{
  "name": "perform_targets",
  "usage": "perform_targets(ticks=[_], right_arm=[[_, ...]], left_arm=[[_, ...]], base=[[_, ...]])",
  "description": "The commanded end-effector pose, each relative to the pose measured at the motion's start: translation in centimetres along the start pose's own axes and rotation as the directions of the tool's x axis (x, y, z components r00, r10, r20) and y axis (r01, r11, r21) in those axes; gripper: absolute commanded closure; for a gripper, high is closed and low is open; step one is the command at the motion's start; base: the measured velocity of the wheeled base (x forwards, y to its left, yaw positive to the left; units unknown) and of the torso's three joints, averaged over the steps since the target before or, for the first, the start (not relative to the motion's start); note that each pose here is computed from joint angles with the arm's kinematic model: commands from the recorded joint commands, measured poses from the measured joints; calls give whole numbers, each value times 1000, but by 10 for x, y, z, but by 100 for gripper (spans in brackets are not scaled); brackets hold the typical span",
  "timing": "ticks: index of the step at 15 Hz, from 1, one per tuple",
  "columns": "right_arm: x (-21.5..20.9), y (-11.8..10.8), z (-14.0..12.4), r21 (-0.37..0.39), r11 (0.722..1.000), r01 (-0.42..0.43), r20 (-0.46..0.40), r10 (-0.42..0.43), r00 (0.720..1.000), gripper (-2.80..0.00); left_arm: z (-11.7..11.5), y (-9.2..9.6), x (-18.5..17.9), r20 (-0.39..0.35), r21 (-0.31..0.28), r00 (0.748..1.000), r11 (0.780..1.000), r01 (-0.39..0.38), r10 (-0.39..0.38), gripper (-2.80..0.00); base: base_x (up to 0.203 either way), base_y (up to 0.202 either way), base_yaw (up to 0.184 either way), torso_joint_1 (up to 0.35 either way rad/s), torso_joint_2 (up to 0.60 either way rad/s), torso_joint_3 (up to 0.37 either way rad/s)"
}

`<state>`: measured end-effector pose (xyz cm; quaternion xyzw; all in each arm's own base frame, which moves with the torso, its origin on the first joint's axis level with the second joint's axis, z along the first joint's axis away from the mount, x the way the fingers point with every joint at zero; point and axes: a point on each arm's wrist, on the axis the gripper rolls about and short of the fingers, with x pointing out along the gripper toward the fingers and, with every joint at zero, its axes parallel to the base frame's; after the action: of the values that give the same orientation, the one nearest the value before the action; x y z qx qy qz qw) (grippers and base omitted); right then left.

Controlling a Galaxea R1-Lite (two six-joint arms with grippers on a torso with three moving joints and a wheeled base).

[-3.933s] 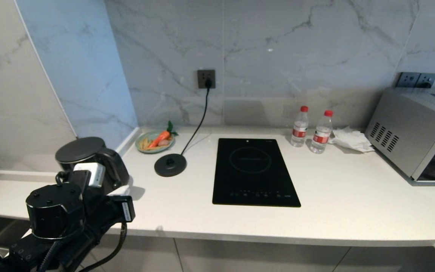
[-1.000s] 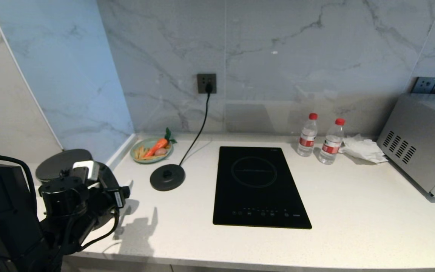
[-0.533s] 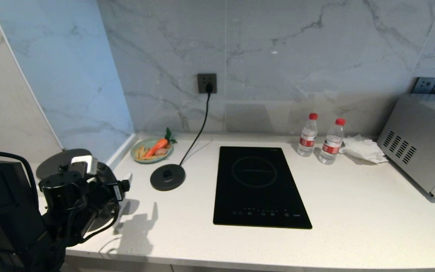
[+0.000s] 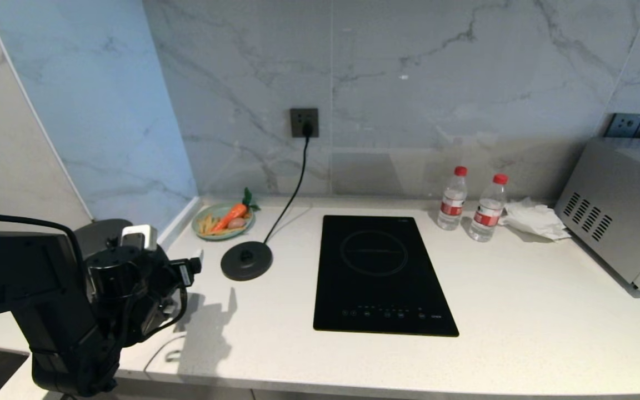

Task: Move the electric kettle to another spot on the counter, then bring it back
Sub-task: Grab the kettle

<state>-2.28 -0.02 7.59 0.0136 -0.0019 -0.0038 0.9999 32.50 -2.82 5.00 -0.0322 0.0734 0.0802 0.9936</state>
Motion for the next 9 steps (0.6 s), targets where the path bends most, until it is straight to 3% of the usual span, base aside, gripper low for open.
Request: perform_targets(ticks=[1, 3, 9], right_arm=[[0, 0, 0, 0, 1000, 0, -2, 0, 1000, 0], [0, 0, 0, 0, 1000, 0, -2, 0, 1000, 0], [0, 0, 0, 0, 1000, 0, -1, 0, 1000, 0]], left_arm=[[-2, -2, 14, 29, -11, 999, 999, -41, 42, -280], [2, -4, 18, 53, -40, 997, 997, -62, 64, -280], [11, -4, 19, 84, -55, 994, 996, -68, 72, -280]], base=[[0, 0, 0, 0, 0, 0], [0, 0, 0, 0, 0, 0], [0, 0, 0, 0, 0, 0]])
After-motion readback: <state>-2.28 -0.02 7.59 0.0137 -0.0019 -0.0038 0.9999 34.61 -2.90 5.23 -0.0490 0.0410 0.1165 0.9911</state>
